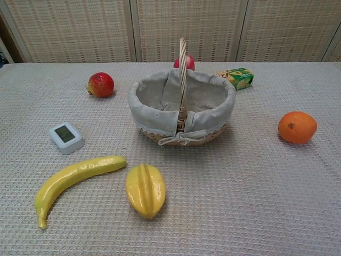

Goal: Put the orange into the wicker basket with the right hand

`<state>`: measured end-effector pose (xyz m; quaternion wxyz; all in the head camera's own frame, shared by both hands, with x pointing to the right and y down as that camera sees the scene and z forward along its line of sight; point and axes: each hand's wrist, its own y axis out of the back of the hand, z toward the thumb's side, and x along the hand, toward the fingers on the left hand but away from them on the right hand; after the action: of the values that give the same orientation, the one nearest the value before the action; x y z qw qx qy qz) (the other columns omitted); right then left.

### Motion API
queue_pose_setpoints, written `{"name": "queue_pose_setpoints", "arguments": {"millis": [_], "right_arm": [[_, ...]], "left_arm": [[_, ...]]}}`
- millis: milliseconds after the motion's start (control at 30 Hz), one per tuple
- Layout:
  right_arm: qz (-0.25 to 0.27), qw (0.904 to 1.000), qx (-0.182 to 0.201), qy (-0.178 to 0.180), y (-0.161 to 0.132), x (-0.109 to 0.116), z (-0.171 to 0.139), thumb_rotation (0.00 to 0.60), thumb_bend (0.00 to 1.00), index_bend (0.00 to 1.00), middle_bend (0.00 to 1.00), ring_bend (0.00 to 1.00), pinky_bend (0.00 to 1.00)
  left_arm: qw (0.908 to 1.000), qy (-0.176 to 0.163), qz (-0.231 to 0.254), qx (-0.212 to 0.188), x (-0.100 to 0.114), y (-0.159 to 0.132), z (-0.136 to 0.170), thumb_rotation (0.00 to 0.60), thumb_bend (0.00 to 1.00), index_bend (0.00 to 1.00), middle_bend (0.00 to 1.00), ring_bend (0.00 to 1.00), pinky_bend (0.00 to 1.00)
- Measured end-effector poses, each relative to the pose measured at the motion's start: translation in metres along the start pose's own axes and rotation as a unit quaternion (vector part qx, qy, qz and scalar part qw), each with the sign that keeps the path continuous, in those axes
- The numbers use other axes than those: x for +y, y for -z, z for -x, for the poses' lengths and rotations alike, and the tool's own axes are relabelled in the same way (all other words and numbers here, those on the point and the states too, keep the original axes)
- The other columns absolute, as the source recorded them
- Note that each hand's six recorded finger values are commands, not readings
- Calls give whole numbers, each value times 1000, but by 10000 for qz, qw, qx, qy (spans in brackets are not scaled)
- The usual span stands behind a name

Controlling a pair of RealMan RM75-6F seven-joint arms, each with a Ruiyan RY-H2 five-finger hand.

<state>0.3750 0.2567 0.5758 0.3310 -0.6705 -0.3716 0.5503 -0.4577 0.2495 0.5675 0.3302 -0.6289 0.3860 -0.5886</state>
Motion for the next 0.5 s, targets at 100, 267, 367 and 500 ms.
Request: {"name": "queue_pose_setpoints", "arguments": {"millis": [100,267,367,500], "right_arm": [[12,10000,-1,-6,0,0,0,600,83,0,0,0,0],[-2,9999,-72,-114,1,-1,1,600,83,0,0,0,0],[-4,9997,-145,-208,0,1,6,600,83,0,0,0,0],[42,9988,-297,-385,1,2,19,600,83,0,0,0,0]], "left_arm": [[10000,-6,7,0,0,0,0,600,330,0,0,0,105],[10000,-16,6,-12,0,-1,0,600,328,0,0,0,104],[10000,-16,17,16,0,0,-1,600,329,0,0,0,104],[10000,-5,19,18,-1,0,-2,600,329,0,0,0,104]]}}
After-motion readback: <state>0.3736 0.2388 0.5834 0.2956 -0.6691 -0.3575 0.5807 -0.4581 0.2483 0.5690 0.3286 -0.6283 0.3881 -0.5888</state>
